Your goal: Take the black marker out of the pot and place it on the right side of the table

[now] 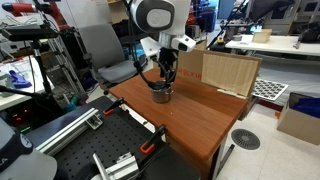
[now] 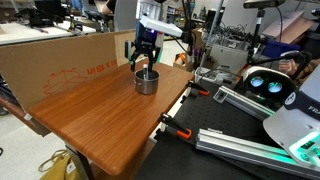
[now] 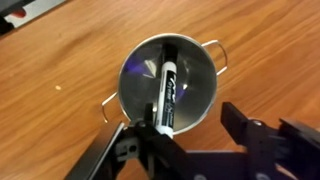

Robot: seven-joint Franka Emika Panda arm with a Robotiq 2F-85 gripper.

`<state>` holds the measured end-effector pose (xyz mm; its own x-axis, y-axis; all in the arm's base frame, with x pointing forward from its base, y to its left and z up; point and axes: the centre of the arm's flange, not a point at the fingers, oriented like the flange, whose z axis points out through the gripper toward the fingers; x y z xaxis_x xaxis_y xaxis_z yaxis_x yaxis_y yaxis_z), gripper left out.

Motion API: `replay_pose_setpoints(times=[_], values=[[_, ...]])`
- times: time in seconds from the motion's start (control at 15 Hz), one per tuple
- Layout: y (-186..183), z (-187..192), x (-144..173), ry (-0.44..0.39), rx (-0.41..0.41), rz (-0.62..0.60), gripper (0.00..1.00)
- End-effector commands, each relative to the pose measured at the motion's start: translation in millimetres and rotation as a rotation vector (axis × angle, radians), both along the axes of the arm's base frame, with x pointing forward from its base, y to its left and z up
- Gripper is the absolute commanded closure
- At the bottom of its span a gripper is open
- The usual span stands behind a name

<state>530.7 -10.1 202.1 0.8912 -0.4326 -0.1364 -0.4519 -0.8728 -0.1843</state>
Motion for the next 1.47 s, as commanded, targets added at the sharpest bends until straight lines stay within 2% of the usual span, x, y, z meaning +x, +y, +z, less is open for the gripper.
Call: replay_pose_setpoints(times=[0.0, 0.4, 0.53, 0.87, 1.4], values=[[0.1, -5.4, 7.5, 0.003, -0.012, 0.004, 0.56], [4.8, -3.6, 11.0, -0.004, -0.025, 0.021, 0.98], [3.3, -3.0, 10.3, -0.004, -0.035, 0.025, 0.95], [7.1, -1.8, 9.6, -0.003, -0.053, 0.043, 0.95], [0.1, 46.0, 0.0, -0.023, -0.043, 0.051, 0.95]])
